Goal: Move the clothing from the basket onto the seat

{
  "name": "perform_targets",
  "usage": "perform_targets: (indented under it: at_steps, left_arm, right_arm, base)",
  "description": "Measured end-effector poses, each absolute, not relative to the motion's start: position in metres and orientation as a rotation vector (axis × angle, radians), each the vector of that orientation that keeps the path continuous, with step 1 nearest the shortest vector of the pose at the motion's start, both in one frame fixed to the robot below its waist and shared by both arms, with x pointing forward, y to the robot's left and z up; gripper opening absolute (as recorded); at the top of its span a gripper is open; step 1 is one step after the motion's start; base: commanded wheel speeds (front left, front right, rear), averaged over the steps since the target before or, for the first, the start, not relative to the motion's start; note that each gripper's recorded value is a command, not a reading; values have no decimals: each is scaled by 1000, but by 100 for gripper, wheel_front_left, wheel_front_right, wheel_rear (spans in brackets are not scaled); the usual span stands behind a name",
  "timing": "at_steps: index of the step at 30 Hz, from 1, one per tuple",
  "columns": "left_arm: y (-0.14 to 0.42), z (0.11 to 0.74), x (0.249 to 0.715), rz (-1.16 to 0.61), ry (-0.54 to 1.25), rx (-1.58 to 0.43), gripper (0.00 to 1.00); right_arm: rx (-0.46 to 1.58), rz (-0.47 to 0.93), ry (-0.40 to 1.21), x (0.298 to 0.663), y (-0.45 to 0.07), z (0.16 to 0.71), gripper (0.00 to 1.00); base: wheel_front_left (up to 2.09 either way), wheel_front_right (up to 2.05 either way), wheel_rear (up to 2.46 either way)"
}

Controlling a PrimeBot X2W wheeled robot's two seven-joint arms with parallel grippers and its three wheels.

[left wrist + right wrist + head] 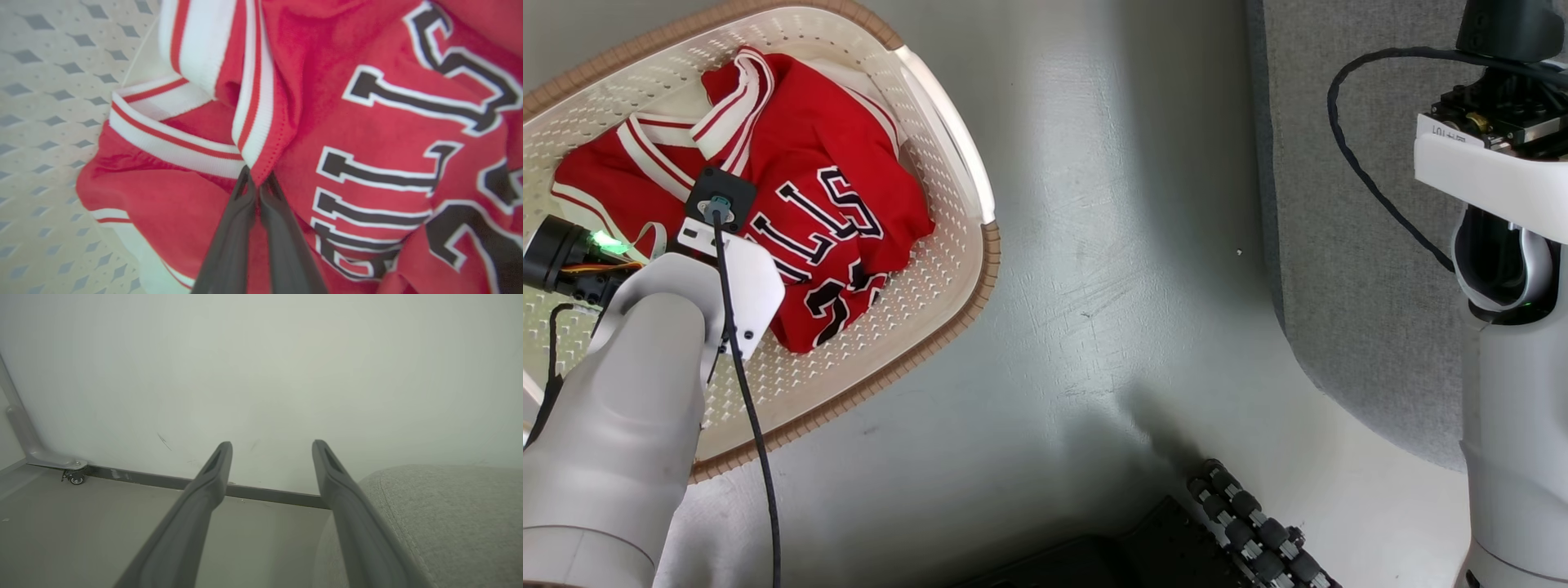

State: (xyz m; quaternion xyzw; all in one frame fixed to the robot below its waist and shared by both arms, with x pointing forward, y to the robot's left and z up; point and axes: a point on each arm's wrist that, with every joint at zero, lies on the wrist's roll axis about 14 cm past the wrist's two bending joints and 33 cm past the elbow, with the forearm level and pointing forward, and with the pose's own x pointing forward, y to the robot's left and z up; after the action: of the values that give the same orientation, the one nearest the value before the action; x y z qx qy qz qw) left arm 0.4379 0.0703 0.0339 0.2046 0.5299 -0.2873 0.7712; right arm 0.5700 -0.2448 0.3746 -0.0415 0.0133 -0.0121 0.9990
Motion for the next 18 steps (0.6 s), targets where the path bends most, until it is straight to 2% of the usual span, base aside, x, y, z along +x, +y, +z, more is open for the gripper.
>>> perform_targets:
  at_steps: [18]
  left_arm:
    - [63,53,459,-592,1032,389,0]
  right_arm:
    - [-67,-38,10,572,-247,378,100]
  base:
    - [0,0,0]
